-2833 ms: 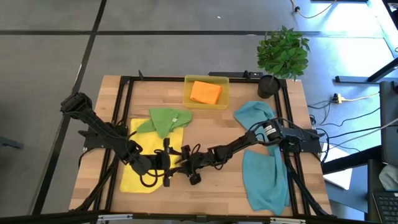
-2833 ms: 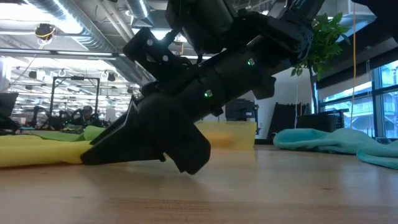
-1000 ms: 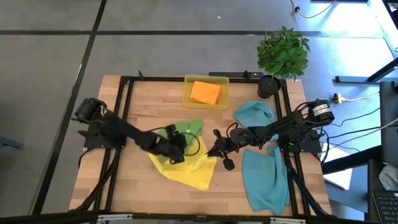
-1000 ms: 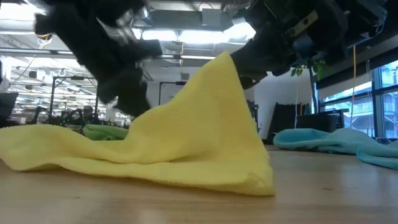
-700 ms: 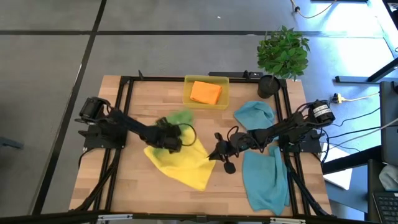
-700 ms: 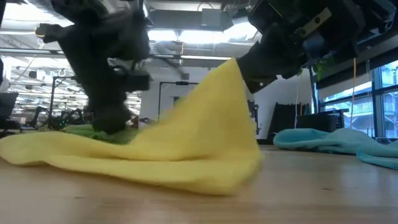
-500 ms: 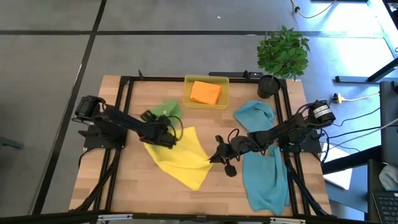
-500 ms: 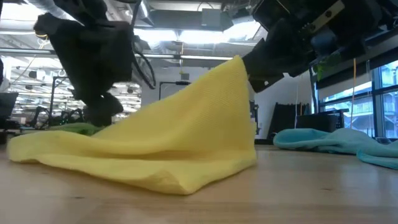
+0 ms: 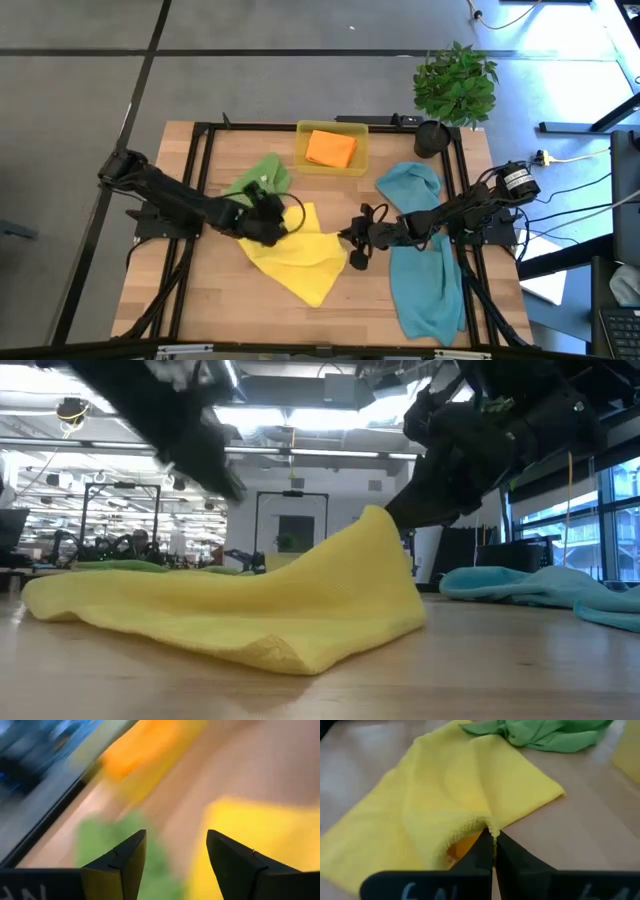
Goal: Fold microfiber towels
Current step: Fold the yellow microfiber cloth
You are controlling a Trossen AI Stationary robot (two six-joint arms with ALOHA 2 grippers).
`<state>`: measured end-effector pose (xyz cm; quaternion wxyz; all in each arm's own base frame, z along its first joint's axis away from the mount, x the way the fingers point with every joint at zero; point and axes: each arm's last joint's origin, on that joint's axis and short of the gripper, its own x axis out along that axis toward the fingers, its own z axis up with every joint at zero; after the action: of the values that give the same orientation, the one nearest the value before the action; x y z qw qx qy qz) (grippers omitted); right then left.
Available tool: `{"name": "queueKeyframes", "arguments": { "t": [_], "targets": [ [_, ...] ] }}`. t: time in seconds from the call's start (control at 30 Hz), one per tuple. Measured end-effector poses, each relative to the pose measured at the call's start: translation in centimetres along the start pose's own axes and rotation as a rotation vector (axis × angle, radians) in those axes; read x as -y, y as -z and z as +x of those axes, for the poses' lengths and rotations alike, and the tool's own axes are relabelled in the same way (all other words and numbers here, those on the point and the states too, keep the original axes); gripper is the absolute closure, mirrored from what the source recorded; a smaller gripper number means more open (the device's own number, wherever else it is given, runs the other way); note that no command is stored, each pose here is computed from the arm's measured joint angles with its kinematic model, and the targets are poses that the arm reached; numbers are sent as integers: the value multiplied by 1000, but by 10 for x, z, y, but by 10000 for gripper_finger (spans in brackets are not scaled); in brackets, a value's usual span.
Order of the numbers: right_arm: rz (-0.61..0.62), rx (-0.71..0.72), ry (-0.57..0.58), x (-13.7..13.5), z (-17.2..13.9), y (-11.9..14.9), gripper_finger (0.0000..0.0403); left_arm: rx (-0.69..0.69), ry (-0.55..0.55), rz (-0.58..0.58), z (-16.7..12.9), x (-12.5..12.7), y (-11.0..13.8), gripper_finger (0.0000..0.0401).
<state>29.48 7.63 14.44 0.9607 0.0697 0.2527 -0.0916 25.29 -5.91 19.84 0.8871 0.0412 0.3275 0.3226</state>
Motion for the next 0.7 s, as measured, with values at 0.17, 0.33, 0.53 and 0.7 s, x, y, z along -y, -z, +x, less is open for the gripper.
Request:
{"name": "queueKeyframes", "arguments": {
  "t": [0.17,0.33,0.53,0.7],
  "targets": [
    [11,4,23,7,2,-2,396,332,398,55,-32,42,-31,202],
    [14,1,37,11,4,-3,396,293,589,227,-39,82,-5,202],
    [8,2,50,15,5,-5,396,183,712,364,-31,142,28,203],
    [20,-4,37,16,6,-5,396,200,779,471,-26,182,27,203]
  ]
}}
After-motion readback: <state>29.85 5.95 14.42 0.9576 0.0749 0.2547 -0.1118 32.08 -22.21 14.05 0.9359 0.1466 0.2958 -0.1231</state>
